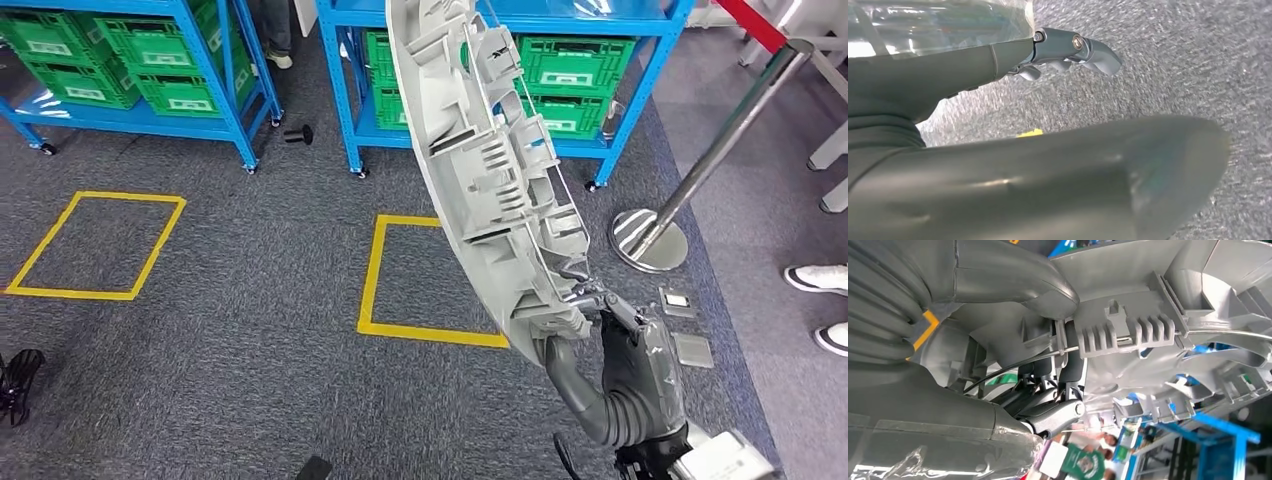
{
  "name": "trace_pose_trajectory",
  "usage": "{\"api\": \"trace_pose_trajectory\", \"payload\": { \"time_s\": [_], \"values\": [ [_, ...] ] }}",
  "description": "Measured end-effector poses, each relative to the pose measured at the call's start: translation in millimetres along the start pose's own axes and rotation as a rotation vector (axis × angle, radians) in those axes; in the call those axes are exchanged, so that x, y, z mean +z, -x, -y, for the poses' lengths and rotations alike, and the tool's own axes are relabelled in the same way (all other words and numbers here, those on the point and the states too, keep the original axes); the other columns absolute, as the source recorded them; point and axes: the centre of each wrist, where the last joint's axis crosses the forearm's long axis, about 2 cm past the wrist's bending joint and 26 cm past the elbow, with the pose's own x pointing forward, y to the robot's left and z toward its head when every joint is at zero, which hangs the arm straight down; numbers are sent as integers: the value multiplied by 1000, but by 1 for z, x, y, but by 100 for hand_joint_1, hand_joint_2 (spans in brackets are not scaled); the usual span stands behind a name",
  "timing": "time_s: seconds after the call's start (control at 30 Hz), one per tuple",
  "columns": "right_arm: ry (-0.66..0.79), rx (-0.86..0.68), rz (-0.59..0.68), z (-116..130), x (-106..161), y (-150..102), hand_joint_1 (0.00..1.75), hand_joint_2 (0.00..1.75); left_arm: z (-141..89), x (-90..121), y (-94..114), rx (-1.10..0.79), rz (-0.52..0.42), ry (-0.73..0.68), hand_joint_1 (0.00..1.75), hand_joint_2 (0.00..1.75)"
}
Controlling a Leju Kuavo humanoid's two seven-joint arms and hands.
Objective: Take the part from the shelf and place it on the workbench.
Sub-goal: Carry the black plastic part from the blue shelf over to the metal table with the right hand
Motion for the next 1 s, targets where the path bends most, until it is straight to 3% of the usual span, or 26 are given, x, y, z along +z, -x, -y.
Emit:
{"api": "trace_pose_trajectory", "payload": {
  "time_s": [1.0],
  "values": [
    [-6, 20, 2, -5, 2, -1, 175, 175, -1, 0, 2, -3, -7, -1, 0, 175]
  ]
}}
